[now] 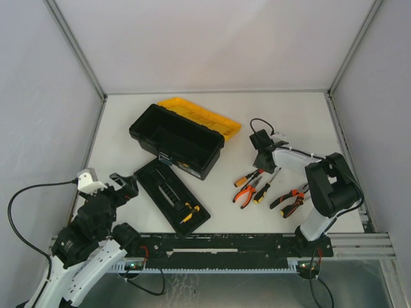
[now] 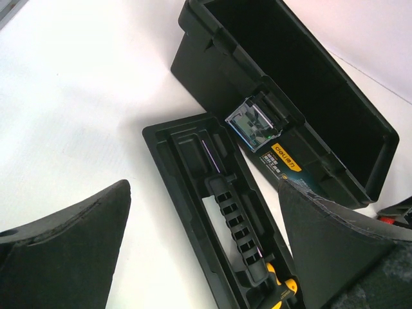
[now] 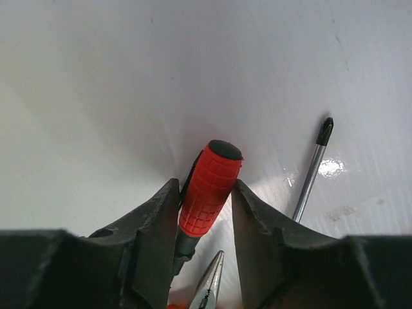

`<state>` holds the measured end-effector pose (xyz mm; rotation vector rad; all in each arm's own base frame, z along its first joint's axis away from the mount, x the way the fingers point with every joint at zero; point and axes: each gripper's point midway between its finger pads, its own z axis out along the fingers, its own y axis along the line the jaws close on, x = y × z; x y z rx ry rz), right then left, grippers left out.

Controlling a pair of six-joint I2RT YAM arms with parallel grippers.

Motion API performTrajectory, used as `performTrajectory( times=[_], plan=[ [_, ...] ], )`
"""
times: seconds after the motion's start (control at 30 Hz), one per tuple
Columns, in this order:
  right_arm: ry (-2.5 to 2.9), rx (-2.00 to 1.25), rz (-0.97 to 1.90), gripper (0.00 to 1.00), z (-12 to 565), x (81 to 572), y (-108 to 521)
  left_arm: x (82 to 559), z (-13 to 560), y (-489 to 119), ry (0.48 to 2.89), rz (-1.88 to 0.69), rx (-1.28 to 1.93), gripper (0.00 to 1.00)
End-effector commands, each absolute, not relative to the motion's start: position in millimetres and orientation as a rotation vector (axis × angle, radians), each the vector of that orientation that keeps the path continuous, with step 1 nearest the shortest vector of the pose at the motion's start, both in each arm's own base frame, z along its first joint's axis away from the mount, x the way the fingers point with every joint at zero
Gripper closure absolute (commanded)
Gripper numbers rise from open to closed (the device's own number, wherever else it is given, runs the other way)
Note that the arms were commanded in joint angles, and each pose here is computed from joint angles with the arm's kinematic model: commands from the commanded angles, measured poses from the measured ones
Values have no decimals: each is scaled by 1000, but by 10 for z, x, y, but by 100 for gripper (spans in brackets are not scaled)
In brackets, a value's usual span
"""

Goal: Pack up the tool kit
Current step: Pick up the screwdriver from the center of the board.

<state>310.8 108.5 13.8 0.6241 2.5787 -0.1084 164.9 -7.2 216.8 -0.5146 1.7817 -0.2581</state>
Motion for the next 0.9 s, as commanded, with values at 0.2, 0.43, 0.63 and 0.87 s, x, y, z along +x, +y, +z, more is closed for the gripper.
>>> performTrajectory(
  times=[0.2,0.43,0.63,0.87],
  plan=[
    [2402,617,-70,85,586,3403,1079,1681,2250,-79,1771,-247,-494,0],
    [2297,492,-10,87,1048,3465,1134,1693,2236,-89,1774,-246,-493,0],
    [2195,306,81,98,1536,3387,1358,1700,2235,-80,1774,-236,-496,0],
    [2011,-132,332,97,2210,2928,2079,1648,2387,27,1737,-217,-512,0]
  ],
)
